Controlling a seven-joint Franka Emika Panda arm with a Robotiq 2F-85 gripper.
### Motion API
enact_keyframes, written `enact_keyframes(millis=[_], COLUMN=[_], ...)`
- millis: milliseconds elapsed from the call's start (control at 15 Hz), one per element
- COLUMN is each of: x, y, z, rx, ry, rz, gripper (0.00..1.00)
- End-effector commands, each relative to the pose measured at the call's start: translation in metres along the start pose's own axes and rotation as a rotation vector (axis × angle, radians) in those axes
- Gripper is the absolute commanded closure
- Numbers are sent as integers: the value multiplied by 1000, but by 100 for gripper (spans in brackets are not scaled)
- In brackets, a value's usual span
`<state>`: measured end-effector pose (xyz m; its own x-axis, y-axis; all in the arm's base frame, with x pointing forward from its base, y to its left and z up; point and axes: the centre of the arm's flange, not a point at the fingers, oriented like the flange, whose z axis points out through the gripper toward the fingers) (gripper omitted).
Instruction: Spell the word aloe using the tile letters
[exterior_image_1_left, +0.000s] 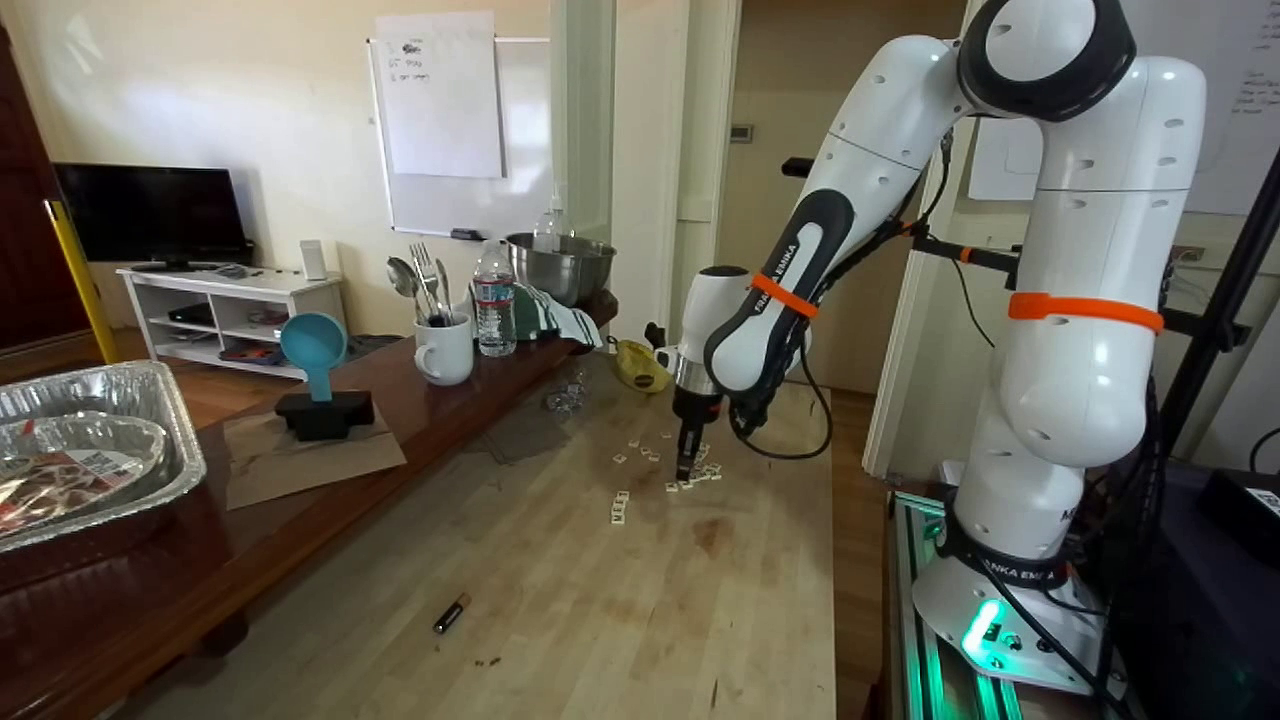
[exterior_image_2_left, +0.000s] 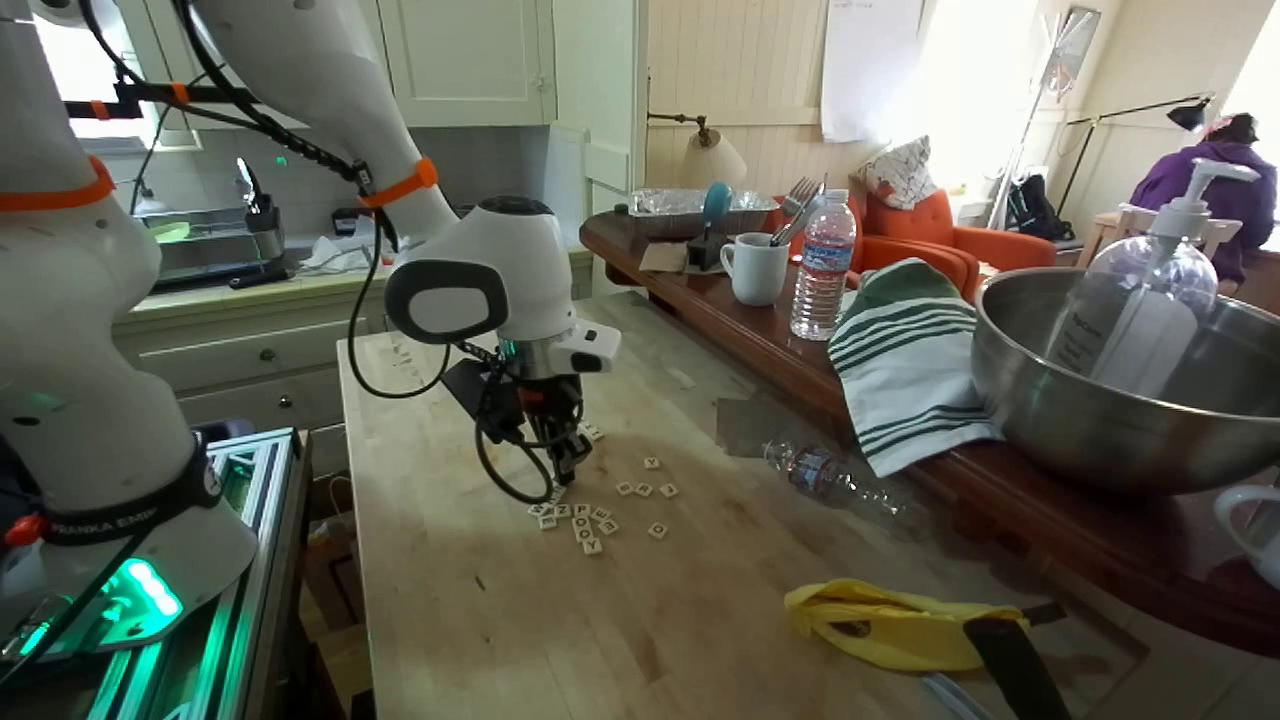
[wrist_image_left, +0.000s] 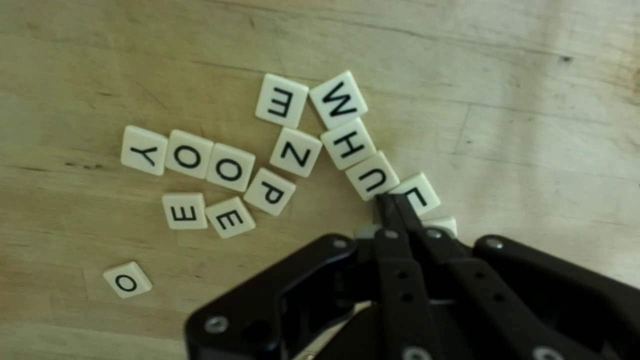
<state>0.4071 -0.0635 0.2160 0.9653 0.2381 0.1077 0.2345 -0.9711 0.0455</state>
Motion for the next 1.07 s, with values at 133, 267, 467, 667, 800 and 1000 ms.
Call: enact_keyframes(millis=[133,267,467,667,800,1000], x=[2,4,7,9,11,13], y=[1,3,7,8,8,7], z=[10,12,13,13,14,15], rx=[-12,-20,-24,-24,-22,-16], ry=[-14,-17,-17,-18,-18,-21], rz=[16,37,87,129,157,195], gripper=[100,100,100,100,100,100])
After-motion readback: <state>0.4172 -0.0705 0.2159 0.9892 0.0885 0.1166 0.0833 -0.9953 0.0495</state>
